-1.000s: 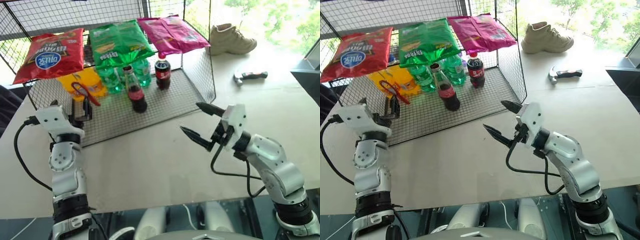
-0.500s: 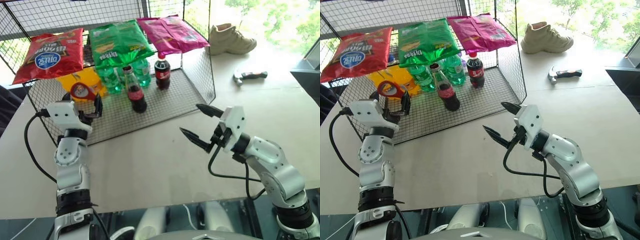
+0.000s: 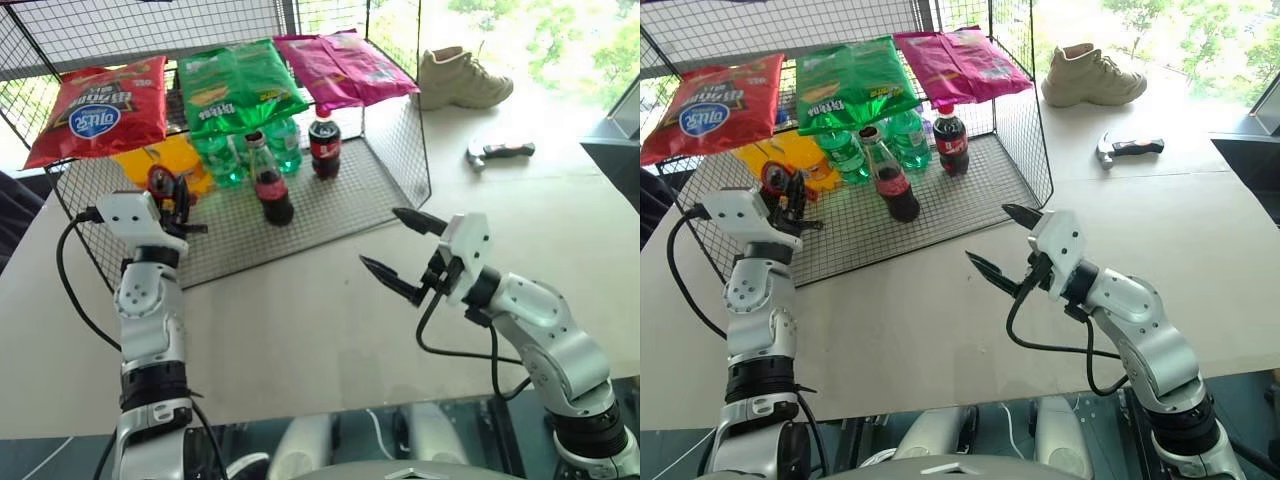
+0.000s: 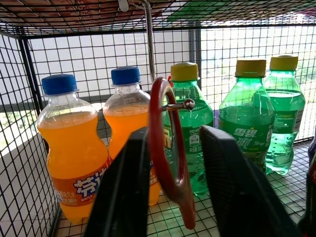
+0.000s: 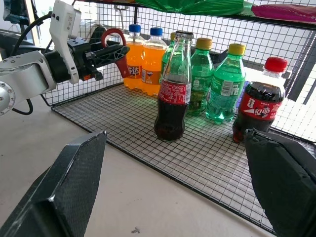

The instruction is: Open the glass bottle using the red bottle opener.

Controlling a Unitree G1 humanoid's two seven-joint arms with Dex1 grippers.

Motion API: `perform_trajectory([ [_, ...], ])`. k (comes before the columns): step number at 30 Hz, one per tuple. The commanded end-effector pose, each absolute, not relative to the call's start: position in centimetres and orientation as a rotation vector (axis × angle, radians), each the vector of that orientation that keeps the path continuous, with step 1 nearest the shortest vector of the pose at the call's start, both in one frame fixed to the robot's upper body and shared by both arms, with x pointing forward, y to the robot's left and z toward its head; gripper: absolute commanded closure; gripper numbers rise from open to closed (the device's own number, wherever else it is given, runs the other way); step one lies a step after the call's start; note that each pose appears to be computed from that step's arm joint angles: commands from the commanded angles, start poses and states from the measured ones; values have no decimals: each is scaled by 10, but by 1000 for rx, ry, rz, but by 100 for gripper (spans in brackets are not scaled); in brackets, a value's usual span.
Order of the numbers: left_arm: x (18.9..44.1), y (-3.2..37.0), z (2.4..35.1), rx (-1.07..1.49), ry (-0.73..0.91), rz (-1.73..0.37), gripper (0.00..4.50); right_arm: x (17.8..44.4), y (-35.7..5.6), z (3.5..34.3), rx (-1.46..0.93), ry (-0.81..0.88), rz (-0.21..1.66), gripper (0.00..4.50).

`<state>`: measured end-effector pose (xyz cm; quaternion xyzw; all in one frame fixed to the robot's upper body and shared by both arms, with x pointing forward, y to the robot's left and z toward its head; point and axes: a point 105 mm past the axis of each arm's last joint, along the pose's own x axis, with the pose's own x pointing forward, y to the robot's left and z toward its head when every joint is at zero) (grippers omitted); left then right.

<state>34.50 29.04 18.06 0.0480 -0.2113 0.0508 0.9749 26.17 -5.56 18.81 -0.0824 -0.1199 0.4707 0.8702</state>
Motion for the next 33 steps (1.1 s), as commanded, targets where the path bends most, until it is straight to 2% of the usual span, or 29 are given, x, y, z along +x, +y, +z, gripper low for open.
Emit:
perform_trajectory([
  [1, 338, 285, 190, 42, -486, 81, 443, 255, -55, 198, -183, -307, 998, 0],
  [7, 332, 280, 196, -115, -526, 38, 443, 255, -54, 197, -183, -307, 1004, 0],
  [10, 328, 272, 204, -325, -565, -36, 443, 255, -54, 196, -181, -305, 1008, 0],
  [20, 321, 265, 207, -626, -560, -176, 443, 256, -54, 194, -175, -301, 1005, 0],
  [26, 311, 233, 194, -749, -433, -432, 443, 260, -57, 190, -105, -245, 1009, 0],
  [33, 296, 181, 181, -832, -224, -760, 443, 278, -59, 165, -84, 6, 941, 0],
])
